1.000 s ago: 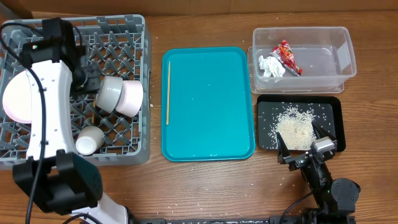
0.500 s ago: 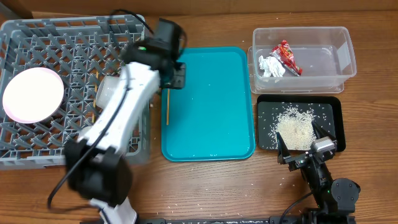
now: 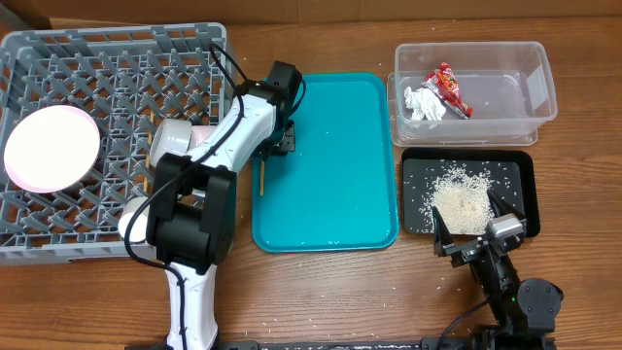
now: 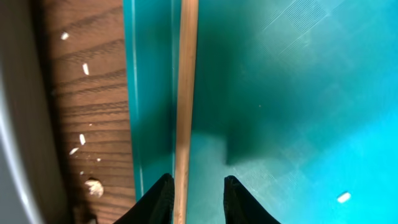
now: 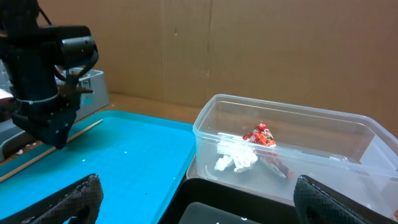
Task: Sort waste into correct bins and load items into the dishwasher
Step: 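Grasp the second chopstick on the teal tray with the left gripper, then carry the second chopstick left into the rack and release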
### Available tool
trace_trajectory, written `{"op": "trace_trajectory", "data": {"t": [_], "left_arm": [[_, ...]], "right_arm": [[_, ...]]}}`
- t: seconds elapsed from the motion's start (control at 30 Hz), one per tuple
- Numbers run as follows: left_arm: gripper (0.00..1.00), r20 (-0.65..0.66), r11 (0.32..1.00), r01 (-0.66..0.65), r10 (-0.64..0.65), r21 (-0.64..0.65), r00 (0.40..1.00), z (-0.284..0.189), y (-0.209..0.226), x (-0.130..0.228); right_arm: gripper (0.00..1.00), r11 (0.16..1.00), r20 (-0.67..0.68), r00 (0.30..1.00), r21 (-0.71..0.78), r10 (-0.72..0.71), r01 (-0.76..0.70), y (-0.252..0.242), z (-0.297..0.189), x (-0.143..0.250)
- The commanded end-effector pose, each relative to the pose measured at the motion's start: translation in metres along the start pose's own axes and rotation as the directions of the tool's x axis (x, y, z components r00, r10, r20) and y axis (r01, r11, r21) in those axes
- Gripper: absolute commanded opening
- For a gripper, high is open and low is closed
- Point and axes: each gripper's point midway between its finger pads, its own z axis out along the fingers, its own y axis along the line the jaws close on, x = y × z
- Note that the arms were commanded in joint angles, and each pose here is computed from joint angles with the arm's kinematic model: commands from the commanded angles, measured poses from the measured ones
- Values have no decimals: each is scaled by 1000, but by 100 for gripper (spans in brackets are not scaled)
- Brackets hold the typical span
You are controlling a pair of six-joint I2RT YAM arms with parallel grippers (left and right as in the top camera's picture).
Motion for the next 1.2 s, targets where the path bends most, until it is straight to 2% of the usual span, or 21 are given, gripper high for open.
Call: {"op": "trace_trajectory", "data": {"t": [0.0, 0.17, 0.2, 0.3, 0.33, 0.43, 0.53, 0.67, 0.7, 0.8, 0.87, 0.97, 1.1, 1.17], "left_arm": [[29, -57, 1000, 21, -20, 15, 998, 22, -5, 9], [31, -149, 1000, 11, -7, 23, 989, 44, -10, 28], [28, -163, 999, 10, -4, 35, 987, 48, -13, 31], [8, -181, 999, -5, 15, 54, 983, 46, -15, 35], [4, -180, 998, -4, 15, 60, 984, 40, -15, 34], [4, -135, 997, -18, 29, 81, 990, 10, -14, 22], [4, -45, 996, -53, 56, 67, 997, -40, -1, 4], [4, 133, 990, -73, 89, -120, 987, -124, 53, -12], [4, 202, 964, -72, 127, -257, 971, -158, 85, -14], [4, 244, 877, -40, 176, -478, 954, -201, 140, -14], [4, 211, 827, -46, 196, -561, 958, -211, 168, -11], [4, 156, 822, -30, 143, -568, 977, -200, 201, -7], [4, 116, 858, 51, 9, -511, 993, -167, 243, -3], [4, 89, 890, 56, -17, -452, 996, -148, 255, -2]], "right_arm": [[100, 1000, 1, 1000, -1, 7, -7, 0, 0, 2], [100, 1000, 1, 1000, -1, 7, -7, 0, 0, 2], [99, 1000, 1, 1000, -1, 7, -7, 0, 0, 2], [100, 1000, 1, 1000, -1, 7, -7, 0, 0, 2], [100, 1000, 1, 1000, -1, 7, -7, 0, 0, 2], [100, 1000, 1, 1000, -1, 7, -7, 0, 0, 2], [100, 1000, 1, 1000, -1, 7, -7, 0, 0, 2], [100, 1000, 1, 1000, -1, 7, -7, 0, 0, 2], [100, 1000, 1, 1000, -1, 7, -7, 0, 0, 2], [100, 1000, 1, 1000, -1, 7, -7, 0, 0, 2], [100, 1000, 1, 1000, -1, 7, -7, 0, 0, 2], [100, 1000, 1, 1000, -1, 7, -7, 0, 0, 2], [100, 1000, 1, 1000, -1, 7, -7, 0, 0, 2], [100, 1000, 1, 1000, -1, 7, -7, 0, 0, 2]]}}
